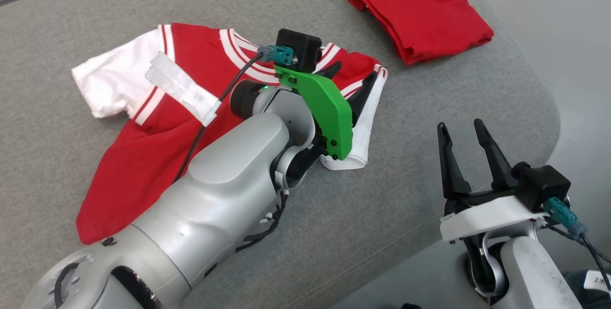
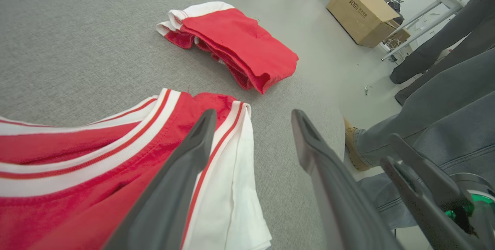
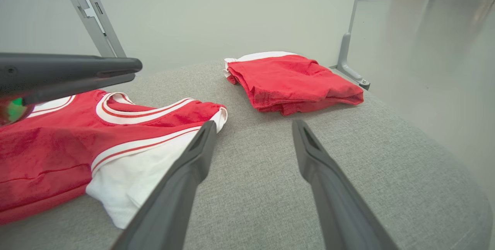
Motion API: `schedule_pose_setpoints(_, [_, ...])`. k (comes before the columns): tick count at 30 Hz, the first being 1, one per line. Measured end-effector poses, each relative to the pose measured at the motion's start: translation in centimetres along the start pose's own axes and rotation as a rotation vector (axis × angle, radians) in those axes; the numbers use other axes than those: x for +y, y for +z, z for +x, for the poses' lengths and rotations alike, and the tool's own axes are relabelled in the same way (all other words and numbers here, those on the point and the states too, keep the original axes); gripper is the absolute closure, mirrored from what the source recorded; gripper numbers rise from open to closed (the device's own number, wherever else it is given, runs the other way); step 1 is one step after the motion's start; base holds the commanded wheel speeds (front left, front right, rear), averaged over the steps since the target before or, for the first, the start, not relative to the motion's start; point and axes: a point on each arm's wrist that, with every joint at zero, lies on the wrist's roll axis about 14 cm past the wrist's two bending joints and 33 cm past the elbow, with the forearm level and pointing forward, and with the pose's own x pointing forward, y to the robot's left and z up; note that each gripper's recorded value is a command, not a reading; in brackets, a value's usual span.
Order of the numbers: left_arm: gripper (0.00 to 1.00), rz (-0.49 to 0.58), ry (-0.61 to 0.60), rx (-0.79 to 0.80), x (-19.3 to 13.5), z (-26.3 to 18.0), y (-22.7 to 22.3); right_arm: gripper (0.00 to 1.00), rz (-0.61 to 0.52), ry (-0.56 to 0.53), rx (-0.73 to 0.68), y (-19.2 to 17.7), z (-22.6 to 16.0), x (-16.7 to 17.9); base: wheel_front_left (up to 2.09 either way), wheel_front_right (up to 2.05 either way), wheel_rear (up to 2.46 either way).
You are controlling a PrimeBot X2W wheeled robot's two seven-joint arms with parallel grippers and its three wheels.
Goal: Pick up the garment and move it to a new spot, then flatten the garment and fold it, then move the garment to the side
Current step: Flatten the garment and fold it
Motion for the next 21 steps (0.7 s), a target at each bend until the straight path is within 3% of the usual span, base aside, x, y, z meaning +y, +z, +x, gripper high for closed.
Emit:
schedule_pose_setpoints(5, [0.0,-0.046,-0.046,-0.141,-1.1,-2.3,2.7,0.0,-0.016,0.048,0.019,-0.9,0.5,1.5,0.0,0.0,0.0])
schedule_pose_setpoints(11, [0.0,-0.008,0.216,-0.326,6.2,-9.8,4.6,0.0,-0.037,0.123,0.02,-1.3,0.9,3.8,0.0,0.0,0.0])
schedule_pose_setpoints(16, [0.0,-0.037,0.432,-0.301,10.6,-17.4,1.6,0.0,-0.053,0.195,0.015,-1.4,1.0,6.1,0.0,0.0,0.0])
schedule_pose_setpoints(21, [0.0,-0.067,0.606,-0.281,12.6,-24.1,-1.2,0.0,-0.051,0.263,0.001,-1.2,1.0,8.4,0.0,0.0,0.0])
